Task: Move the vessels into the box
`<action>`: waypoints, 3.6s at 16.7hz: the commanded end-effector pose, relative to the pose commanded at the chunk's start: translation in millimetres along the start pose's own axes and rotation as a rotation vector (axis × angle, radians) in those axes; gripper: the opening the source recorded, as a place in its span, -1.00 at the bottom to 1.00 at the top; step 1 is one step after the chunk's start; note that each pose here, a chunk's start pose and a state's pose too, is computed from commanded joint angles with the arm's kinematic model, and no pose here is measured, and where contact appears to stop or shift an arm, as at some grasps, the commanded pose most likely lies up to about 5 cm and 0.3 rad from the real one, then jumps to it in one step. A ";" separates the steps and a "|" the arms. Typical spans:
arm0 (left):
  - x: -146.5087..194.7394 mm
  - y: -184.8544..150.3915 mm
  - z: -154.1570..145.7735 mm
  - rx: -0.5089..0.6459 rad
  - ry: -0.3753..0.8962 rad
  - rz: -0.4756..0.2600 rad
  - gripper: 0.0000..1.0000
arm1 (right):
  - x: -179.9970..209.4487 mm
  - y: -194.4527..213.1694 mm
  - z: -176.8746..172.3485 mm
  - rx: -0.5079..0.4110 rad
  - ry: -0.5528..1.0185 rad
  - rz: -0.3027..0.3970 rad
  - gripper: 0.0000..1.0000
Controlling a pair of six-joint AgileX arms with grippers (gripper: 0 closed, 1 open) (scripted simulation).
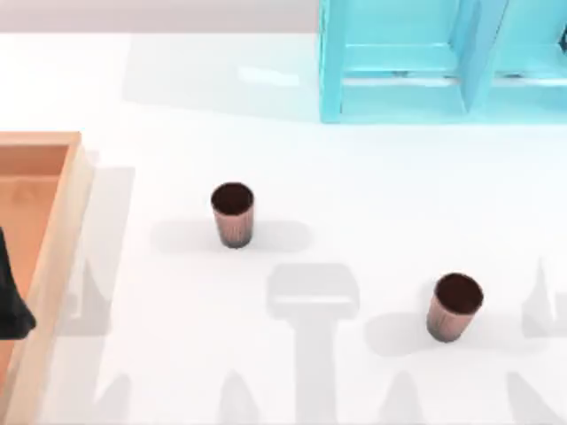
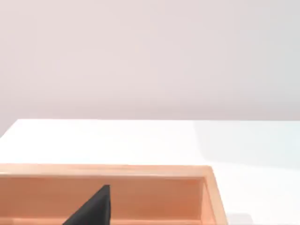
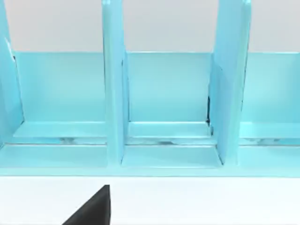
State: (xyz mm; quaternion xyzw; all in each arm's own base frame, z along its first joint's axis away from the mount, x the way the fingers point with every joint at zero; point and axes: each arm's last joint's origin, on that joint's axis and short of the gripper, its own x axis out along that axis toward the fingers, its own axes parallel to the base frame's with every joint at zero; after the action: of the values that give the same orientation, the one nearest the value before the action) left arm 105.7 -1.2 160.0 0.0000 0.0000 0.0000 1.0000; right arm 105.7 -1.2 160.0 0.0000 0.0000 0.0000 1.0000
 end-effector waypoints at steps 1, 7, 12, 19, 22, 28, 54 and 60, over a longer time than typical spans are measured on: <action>0.0 0.0 0.0 0.000 0.000 0.000 1.00 | 0.0 0.0 0.0 0.000 0.000 0.000 1.00; 0.4 -5.6 26.4 -0.013 0.079 -0.056 1.00 | 0.0 0.0 0.0 0.000 0.000 0.000 1.00; 13.8 -19.6 88.5 -0.037 0.282 -0.168 1.00 | 0.0 0.0 0.0 0.000 0.000 0.000 1.00; 78.2 -64.7 177.0 -0.047 0.672 -0.300 1.00 | 0.0 0.0 0.0 0.000 0.000 0.000 1.00; 118.5 -98.0 196.9 -0.033 0.855 -0.328 1.00 | 0.0 0.0 0.0 0.000 0.000 0.000 1.00; 196.0 -171.7 187.2 0.004 1.192 -0.290 1.00 | 0.0 0.0 0.0 0.000 0.000 0.000 1.00; 286.2 -241.6 66.0 0.015 1.573 -0.016 1.00 | 0.0 0.0 0.0 0.000 0.000 0.000 1.00; 286.1 -241.3 8.3 0.016 1.573 -0.016 1.00 | 0.0 0.0 0.0 0.000 0.000 0.000 1.00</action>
State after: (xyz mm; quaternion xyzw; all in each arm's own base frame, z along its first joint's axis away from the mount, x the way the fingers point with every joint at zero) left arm 391.8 -242.5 168.3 0.0070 0.7077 -0.0071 0.7064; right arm 105.7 -1.2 160.0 0.0000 0.0000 0.0000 1.0000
